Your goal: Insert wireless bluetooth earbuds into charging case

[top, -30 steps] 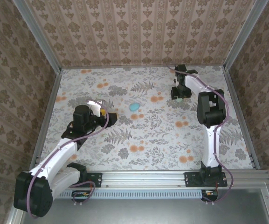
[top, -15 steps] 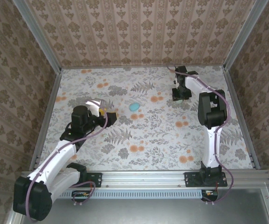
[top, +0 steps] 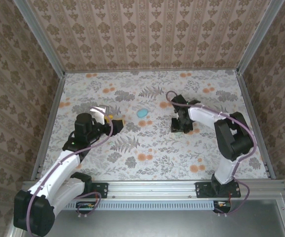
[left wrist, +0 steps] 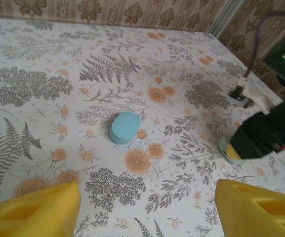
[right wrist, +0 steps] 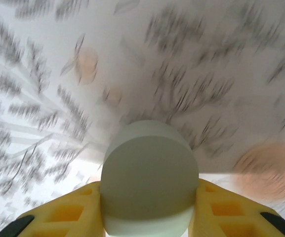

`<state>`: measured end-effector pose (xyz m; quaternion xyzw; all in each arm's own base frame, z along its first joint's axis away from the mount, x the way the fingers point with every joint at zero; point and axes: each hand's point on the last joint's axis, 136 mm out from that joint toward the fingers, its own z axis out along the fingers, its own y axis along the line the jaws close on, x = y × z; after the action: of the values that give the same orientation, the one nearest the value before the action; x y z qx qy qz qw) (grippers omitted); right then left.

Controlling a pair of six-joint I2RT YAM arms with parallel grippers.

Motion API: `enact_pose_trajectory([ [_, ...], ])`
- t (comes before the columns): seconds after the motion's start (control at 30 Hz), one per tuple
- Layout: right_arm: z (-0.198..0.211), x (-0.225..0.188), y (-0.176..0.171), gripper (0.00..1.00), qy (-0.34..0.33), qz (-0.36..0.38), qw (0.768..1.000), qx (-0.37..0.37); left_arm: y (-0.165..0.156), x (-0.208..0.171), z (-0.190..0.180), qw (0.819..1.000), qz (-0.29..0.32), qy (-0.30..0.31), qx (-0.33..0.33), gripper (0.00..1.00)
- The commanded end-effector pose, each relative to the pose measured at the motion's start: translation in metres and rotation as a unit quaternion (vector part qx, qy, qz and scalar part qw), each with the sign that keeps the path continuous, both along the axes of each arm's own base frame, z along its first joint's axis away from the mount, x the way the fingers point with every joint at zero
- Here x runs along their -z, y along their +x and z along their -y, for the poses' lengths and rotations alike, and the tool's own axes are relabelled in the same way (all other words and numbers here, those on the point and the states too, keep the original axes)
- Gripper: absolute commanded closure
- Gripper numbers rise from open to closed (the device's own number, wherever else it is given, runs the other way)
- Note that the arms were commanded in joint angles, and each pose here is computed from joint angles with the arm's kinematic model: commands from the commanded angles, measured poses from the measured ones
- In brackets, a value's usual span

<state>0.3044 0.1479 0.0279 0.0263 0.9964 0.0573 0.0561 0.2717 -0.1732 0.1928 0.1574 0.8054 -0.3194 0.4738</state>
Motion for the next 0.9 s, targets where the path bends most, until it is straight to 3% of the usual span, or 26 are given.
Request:
enact_pose_trajectory([
  [0.0, -0.034, 0.019, -0.035, 0.64, 0.042, -0.042, 0.997, 0.051, -0.002, 0.012, 0.005, 0.999, -0.032, 0.0, 0.009, 0.28],
  [0.1, -0.061, 0.018, -0.05, 0.6, 0.043, -0.047, 0.997, 0.038, 0.0, 0.023, 0.011, 0.998, -0.065, 0.013, 0.017, 0.3],
  [0.2, -0.083, 0.01, -0.049, 0.48, 0.068, -0.041, 0.996, 0.039, 0.0, 0.035, 0.021, 0.995, -0.089, 0.032, 0.025, 0.32],
  [0.4, -0.093, -0.03, -0.038, 0.41, 0.117, -0.007, 0.992, 0.039, -0.014, 0.056, 0.047, 0.989, -0.11, 0.096, 0.025, 0.35],
  [0.53, -0.077, -0.052, -0.033, 0.4, 0.147, 0.014, 0.988, 0.053, -0.022, 0.07, 0.062, 0.982, -0.133, 0.135, 0.0, 0.38],
  [0.7, -0.03, -0.06, -0.031, 0.4, 0.161, 0.032, 0.982, 0.089, -0.033, 0.086, 0.096, 0.965, -0.163, 0.2, -0.036, 0.36],
  [0.77, -0.013, -0.062, -0.031, 0.4, 0.165, 0.041, 0.98, 0.102, -0.031, 0.097, 0.103, 0.954, -0.196, 0.211, -0.084, 0.36],
  [0.87, 0.007, -0.066, -0.034, 0.4, 0.168, 0.058, 0.977, 0.115, -0.036, 0.112, 0.125, 0.942, -0.244, 0.206, -0.105, 0.36],
])
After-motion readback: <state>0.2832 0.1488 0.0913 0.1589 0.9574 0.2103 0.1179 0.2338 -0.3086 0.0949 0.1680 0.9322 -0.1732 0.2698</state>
